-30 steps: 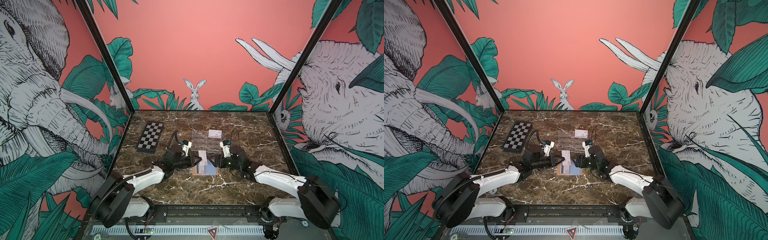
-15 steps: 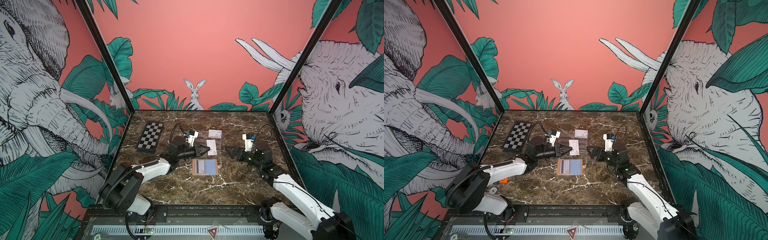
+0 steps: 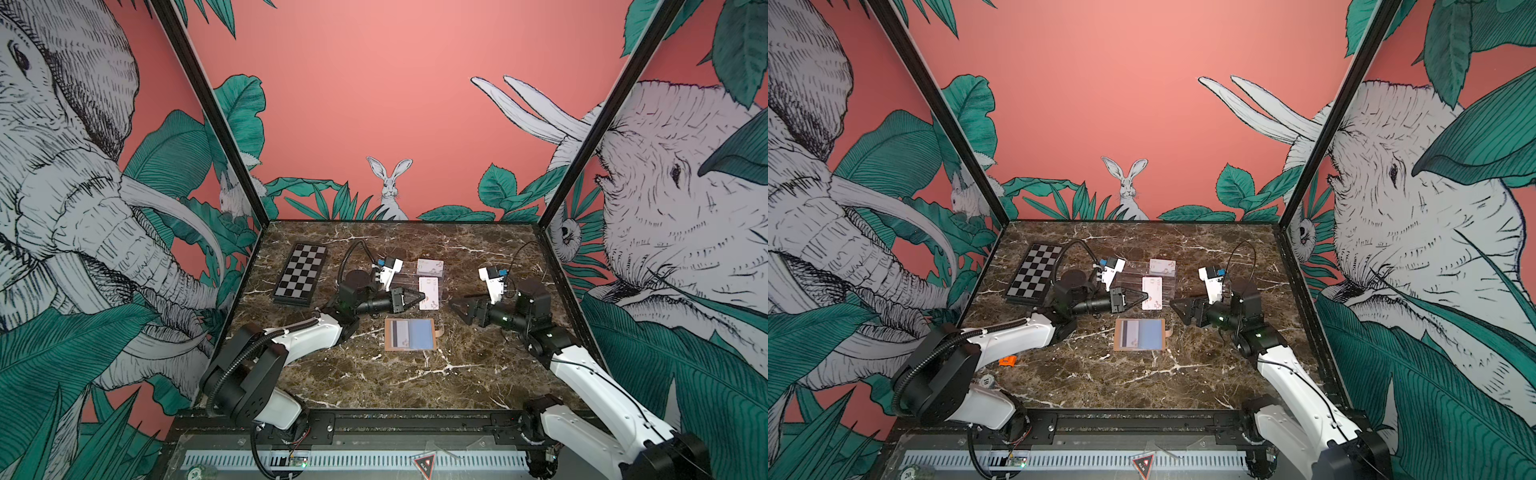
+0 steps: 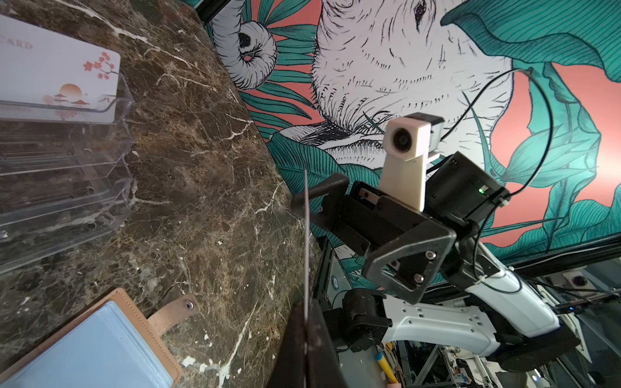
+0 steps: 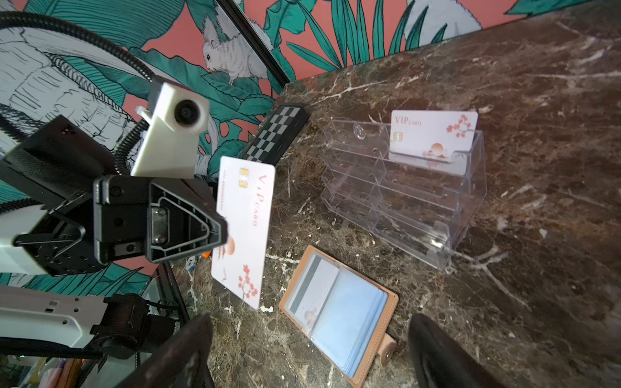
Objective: Take the credit cards out of the card holder
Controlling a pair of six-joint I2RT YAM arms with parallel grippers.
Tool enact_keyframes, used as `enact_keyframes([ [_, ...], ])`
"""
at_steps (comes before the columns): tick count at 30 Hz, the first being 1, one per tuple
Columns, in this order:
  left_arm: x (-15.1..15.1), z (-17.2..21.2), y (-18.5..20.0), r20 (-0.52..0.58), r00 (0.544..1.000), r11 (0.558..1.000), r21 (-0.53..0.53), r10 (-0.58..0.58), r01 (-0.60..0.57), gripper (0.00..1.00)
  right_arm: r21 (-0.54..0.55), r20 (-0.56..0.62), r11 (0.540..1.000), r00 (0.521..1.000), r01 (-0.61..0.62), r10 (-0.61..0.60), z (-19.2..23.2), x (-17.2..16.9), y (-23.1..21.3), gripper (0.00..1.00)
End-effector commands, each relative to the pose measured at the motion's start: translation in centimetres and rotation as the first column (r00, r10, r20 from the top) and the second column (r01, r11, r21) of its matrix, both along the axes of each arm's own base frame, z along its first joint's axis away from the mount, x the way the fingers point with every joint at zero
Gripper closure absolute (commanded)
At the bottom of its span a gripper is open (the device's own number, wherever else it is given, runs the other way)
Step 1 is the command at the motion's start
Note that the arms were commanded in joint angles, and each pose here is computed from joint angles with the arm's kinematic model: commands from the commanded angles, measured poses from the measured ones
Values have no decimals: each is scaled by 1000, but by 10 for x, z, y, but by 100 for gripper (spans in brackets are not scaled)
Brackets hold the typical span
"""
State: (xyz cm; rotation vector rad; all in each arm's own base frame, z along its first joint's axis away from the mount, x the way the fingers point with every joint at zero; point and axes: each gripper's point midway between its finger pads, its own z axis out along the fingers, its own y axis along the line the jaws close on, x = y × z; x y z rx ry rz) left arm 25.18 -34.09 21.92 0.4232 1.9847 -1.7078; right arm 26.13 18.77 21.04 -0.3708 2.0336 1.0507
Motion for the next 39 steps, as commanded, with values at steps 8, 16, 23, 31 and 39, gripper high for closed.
enact_keyframes([
  [8, -5, 35, 5, 110, 994, 995, -101, 16, -5, 100, 70, 72, 994, 994, -89, 84, 34, 8, 15, 21],
  [16, -9, 35, 1, 94, 996, 993, -119, 1, 10, 100, 230, 17, 957, 984, -177, 178, 45, 19, 38, 35],
  [23, -10, 33, -7, 81, 997, 990, -135, -18, 29, 100, 255, 26, 944, 977, -211, 211, 49, 15, 44, 41],
  [31, -7, 29, -11, 61, 998, 988, -149, -19, 28, 100, 278, 25, 936, 976, -214, 216, 52, 13, 45, 55],
  [39, -7, 29, -16, 48, 998, 982, -181, -36, 44, 100, 275, 5, 939, 977, -208, 215, 45, 14, 45, 62],
])
